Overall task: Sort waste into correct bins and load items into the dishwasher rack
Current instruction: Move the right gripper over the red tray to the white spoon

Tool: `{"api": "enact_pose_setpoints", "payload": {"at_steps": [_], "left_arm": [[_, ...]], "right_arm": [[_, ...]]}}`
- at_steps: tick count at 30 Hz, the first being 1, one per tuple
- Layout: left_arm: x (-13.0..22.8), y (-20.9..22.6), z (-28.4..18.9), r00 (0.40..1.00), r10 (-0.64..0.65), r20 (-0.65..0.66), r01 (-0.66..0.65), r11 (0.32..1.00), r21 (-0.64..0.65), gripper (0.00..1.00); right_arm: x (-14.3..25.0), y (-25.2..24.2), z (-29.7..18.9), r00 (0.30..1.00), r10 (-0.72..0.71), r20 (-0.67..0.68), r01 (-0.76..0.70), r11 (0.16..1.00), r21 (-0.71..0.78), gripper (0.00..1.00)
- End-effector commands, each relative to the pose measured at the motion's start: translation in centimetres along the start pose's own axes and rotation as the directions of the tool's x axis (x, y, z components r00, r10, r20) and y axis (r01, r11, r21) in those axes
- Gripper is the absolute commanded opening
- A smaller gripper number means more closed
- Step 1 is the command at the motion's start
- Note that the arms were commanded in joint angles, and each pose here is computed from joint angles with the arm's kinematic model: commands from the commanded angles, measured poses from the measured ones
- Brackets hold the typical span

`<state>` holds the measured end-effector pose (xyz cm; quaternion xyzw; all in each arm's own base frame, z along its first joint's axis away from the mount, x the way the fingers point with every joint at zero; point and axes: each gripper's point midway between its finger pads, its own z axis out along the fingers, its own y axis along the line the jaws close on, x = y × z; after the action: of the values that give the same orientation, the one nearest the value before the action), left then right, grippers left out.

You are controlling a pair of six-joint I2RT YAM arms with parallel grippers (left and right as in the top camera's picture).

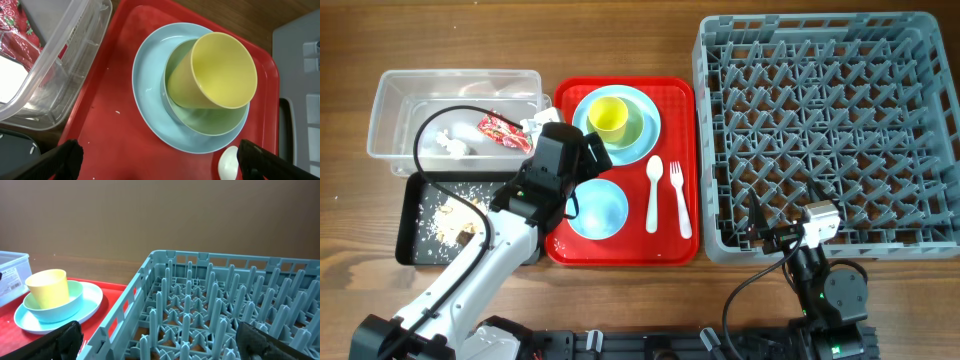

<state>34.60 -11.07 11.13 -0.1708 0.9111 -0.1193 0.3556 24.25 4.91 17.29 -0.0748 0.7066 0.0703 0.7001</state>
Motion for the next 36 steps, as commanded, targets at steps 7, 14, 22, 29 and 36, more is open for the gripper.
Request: {"api": "enact_pose_setpoints", "payload": {"at_steps": [7, 14, 22, 29, 36], "left_arm": [[-1.0, -0.1, -0.4, 1.0, 0.011, 0.029, -0.011, 1.0, -0.001, 1.0], [-1.0, -0.1, -0.4, 1.0, 0.011, 0.029, -0.011, 1.0, -0.001, 1.0], [-1.0, -0.1, -0.4, 1.0, 0.011, 0.029, -0.011, 1.0, -0.001, 1.0], [-1.0, -0.1, -0.4, 1.0, 0.011, 0.029, -0.011, 1.0, -0.001, 1.0], [-1.0, -0.1, -0.4, 1.0, 0.012, 0.029, -0.012, 1.0, -0.002, 1.0]], "right_arm": [[-0.1, 0.0, 0.0, 1.0, -0.006, 0.003, 0.006, 1.0, 0.0, 1.0], [-0.2, 0.2, 0.0, 1.0, 0.03, 0.007, -0.03, 0.999, -0.015, 1.0], [-2.3, 1.2, -0.4, 0.946, 0.323, 0.014, -0.321, 0.944, -0.082, 1.0], [-9.3, 0.8, -0.5, 0.938, 0.327, -0.116, -0.331, 0.943, -0.016, 1.0], [-14.3, 4.6, 4.1, 0.757, 0.339, -0.558, -0.44, 0.896, -0.052, 1.0]]}}
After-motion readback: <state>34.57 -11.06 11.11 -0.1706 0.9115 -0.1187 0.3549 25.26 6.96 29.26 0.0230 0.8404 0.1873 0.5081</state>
